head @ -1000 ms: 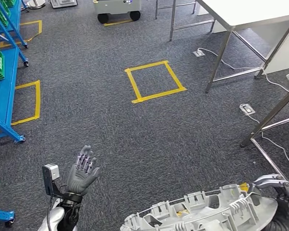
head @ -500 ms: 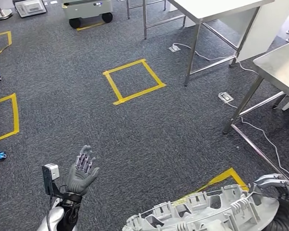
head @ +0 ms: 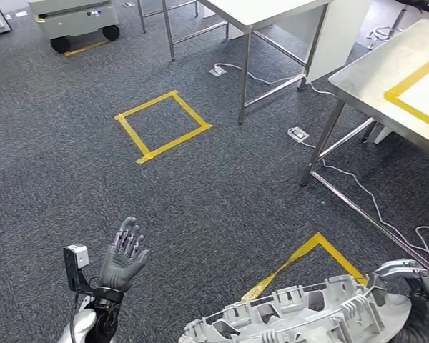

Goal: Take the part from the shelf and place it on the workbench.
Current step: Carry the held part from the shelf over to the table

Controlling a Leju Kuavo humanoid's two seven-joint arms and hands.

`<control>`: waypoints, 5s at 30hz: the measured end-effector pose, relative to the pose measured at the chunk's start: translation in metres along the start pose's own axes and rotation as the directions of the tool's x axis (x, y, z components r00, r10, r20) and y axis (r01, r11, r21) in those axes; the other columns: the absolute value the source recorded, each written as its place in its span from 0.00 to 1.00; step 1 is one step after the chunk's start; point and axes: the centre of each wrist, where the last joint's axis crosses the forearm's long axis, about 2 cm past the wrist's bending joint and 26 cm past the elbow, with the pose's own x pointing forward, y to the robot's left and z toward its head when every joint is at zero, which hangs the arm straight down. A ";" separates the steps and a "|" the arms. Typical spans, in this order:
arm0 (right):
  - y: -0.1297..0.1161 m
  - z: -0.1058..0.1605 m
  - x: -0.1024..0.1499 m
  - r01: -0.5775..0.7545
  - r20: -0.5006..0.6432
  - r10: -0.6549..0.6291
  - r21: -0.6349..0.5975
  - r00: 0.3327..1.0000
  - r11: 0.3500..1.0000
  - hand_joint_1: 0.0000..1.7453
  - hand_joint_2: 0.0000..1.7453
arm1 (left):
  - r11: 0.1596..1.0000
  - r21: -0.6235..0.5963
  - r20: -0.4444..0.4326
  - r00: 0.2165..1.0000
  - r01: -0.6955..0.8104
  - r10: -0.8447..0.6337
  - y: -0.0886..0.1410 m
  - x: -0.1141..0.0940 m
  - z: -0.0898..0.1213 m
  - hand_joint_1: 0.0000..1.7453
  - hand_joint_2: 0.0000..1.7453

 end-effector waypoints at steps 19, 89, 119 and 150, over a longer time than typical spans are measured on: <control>-0.001 0.000 0.000 0.013 0.007 -0.013 0.009 1.000 1.000 0.77 1.00 | 1.000 -0.009 0.003 1.000 -0.007 0.007 -0.002 0.002 -0.001 0.00 1.00; -0.001 0.001 -0.002 0.034 -0.005 -0.034 0.009 0.999 0.999 0.77 1.00 | 1.000 -0.010 0.011 1.000 -0.006 0.006 -0.002 0.002 0.000 0.00 1.00; -0.004 0.013 -0.005 0.015 -0.024 -0.015 -0.006 1.000 1.000 0.77 1.00 | 0.999 -0.038 0.036 0.999 0.011 -0.010 -0.001 -0.001 0.006 0.00 1.00; -0.008 0.035 -0.001 -0.025 -0.079 0.028 0.035 0.996 0.999 0.77 1.00 | 0.999 -0.047 0.016 1.000 0.015 -0.014 0.000 -0.009 0.015 0.00 1.00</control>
